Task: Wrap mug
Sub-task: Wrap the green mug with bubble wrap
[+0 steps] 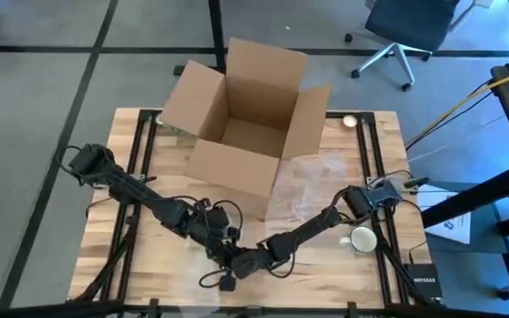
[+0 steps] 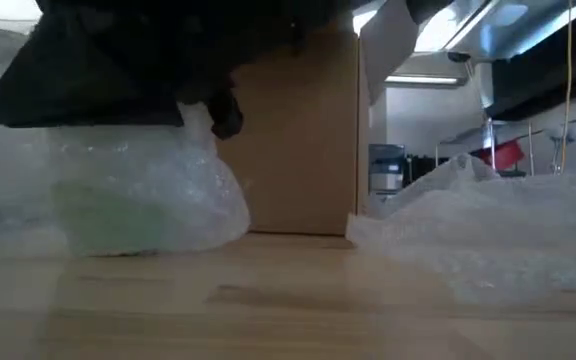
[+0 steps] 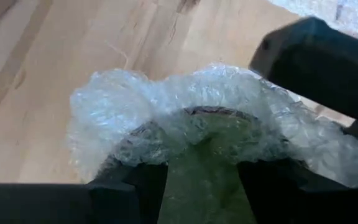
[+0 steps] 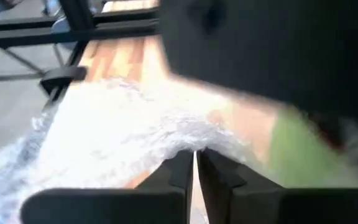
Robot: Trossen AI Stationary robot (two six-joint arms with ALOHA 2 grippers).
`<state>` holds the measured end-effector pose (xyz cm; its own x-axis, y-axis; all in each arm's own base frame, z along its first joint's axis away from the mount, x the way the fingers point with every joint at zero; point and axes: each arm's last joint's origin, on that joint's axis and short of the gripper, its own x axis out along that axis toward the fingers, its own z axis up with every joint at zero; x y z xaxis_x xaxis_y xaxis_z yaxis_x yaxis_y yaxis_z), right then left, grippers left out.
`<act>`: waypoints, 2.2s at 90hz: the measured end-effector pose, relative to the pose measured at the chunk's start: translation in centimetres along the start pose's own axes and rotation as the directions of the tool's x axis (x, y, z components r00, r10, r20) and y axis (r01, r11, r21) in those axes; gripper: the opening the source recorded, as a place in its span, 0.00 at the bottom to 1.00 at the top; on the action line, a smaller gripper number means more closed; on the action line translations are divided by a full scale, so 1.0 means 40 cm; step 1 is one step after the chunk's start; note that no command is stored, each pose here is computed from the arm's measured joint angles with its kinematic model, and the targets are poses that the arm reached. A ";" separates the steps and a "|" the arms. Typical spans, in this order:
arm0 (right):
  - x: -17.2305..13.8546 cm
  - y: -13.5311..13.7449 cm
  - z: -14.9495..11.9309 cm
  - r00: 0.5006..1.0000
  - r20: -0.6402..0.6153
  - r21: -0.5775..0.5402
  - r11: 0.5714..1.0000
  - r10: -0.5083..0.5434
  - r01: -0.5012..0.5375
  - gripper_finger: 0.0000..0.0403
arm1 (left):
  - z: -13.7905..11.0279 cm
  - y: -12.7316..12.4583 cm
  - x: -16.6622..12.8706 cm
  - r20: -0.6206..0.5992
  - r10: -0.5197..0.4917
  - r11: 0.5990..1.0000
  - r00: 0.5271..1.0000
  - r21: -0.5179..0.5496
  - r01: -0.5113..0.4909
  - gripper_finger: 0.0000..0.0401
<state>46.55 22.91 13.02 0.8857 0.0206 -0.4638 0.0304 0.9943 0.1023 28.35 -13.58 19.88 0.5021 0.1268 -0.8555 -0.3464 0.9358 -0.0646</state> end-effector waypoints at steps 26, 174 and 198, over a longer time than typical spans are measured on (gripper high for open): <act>-0.069 0.043 -0.014 0.965 -0.235 -0.075 0.988 0.116 -0.137 0.00 | 0.000 0.000 -0.001 -0.004 -0.003 1.000 1.000 -0.008 0.003 0.42; 0.005 0.005 -0.102 0.972 -0.212 -0.475 0.880 -0.104 -0.009 0.11 | 0.002 0.003 0.000 -0.002 0.004 1.000 1.000 0.005 -0.004 0.42; -0.035 0.071 -0.040 0.941 -0.333 -0.406 0.892 0.056 -0.196 0.02 | 0.002 0.004 0.000 -0.006 0.004 1.000 1.000 0.014 -0.004 0.42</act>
<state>44.68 25.86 12.56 0.6813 0.1096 -0.7237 -0.3351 0.9257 -0.1753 28.35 -13.42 19.92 0.4959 0.1283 -0.8588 -0.3371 0.9399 -0.0542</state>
